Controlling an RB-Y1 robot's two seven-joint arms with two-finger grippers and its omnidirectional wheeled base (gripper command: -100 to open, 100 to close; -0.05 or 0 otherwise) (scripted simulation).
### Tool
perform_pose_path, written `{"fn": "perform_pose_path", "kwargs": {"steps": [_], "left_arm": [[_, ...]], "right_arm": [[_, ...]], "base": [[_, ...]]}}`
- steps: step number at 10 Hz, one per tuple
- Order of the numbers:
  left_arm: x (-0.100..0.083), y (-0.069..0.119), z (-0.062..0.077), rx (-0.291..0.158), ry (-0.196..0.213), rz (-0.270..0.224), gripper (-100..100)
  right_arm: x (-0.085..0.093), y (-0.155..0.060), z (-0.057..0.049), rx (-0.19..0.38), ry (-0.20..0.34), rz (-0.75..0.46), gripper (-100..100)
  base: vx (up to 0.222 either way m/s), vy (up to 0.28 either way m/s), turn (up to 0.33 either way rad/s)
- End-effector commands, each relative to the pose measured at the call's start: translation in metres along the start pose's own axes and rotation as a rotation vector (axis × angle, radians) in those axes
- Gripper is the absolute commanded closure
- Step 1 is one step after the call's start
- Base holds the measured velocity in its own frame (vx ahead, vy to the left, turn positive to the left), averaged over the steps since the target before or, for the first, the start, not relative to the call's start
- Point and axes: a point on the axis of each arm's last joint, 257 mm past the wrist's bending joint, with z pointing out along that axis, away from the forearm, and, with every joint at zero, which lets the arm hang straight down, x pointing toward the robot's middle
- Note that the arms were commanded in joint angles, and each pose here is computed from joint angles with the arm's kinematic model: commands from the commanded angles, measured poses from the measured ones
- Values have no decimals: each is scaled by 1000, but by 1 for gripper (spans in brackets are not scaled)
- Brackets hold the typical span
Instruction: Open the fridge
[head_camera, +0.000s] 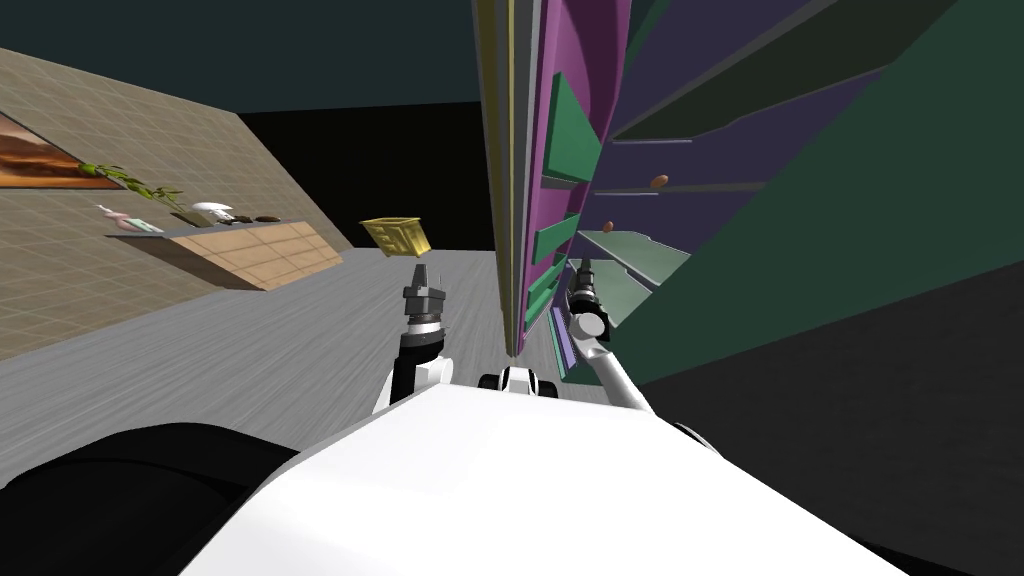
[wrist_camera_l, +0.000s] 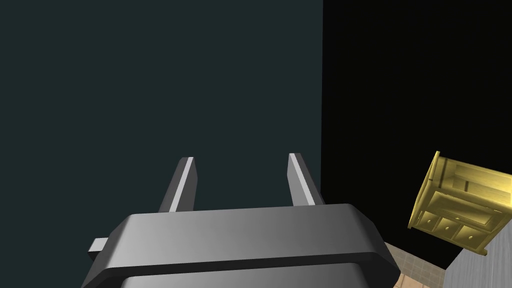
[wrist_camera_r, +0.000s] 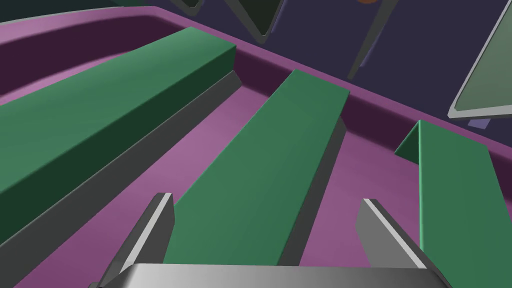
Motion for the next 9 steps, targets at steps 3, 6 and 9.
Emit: {"fn": "perform_pose_path", "kwargs": {"steps": [3,6,9], "left_arm": [[0,0,0,0,0,0,0],[0,0,0,0,0,0,0],[0,0,0,0,0,0,0]], "right_arm": [[27,-15,31,-4,64,15,-100],[53,-36,59,6,125,20,-100],[62,-39,72,-18,140,43,-100]], "base": [[28,73,20],[19,74,21],[14,85,10]]}}
